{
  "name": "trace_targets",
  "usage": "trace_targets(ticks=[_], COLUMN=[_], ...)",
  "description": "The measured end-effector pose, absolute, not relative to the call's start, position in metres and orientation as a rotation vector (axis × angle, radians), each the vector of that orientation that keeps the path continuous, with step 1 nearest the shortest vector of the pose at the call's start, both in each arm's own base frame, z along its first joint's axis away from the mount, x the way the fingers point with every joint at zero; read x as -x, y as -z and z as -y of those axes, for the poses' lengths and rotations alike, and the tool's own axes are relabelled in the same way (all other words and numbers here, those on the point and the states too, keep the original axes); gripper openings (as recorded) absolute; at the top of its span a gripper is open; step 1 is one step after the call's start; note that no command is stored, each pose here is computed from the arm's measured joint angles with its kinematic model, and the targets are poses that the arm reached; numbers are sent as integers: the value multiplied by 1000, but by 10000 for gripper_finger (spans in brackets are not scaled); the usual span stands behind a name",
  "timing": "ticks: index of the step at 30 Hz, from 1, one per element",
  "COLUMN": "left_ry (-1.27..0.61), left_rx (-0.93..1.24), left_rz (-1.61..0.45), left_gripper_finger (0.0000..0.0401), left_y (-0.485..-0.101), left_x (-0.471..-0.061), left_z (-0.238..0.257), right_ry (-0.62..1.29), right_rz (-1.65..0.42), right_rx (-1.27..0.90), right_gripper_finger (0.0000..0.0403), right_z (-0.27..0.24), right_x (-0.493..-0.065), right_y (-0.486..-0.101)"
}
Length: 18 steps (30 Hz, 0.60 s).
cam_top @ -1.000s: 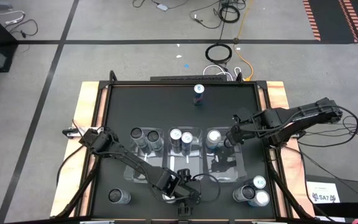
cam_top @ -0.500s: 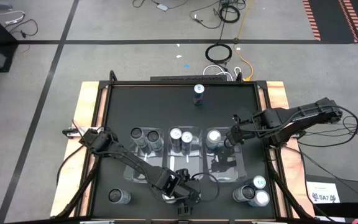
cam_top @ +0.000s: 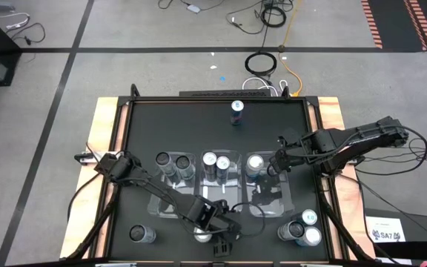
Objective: Sort soda cans
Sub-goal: Move the top white and blue soda can to the bottom of the table, then put the top blue soda can into the middle transparent bin
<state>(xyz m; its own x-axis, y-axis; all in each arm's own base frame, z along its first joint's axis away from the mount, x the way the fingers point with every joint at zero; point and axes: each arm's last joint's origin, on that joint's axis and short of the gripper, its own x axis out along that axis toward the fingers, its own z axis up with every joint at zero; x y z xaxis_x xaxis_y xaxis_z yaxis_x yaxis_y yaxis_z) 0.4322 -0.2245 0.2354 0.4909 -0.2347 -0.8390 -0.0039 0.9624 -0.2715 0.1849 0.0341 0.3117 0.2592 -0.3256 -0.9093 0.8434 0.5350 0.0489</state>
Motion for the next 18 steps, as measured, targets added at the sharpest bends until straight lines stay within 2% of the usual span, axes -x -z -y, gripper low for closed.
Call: trace_targets(ticks=[11,18], left_ry=[202,350], left_rx=[228,-109], left_rz=[-964,-891], left_gripper_finger=[397,397], left_y=[-293,-339], left_x=[-434,-425], left_z=[223,196], right_ry=[862,856], right_rz=[-1017,-1020], right_rx=[-612,-618], right_gripper_finger=[173,173], right_z=[-34,-34], right_x=[-185,-185], right_y=[-312,-312])
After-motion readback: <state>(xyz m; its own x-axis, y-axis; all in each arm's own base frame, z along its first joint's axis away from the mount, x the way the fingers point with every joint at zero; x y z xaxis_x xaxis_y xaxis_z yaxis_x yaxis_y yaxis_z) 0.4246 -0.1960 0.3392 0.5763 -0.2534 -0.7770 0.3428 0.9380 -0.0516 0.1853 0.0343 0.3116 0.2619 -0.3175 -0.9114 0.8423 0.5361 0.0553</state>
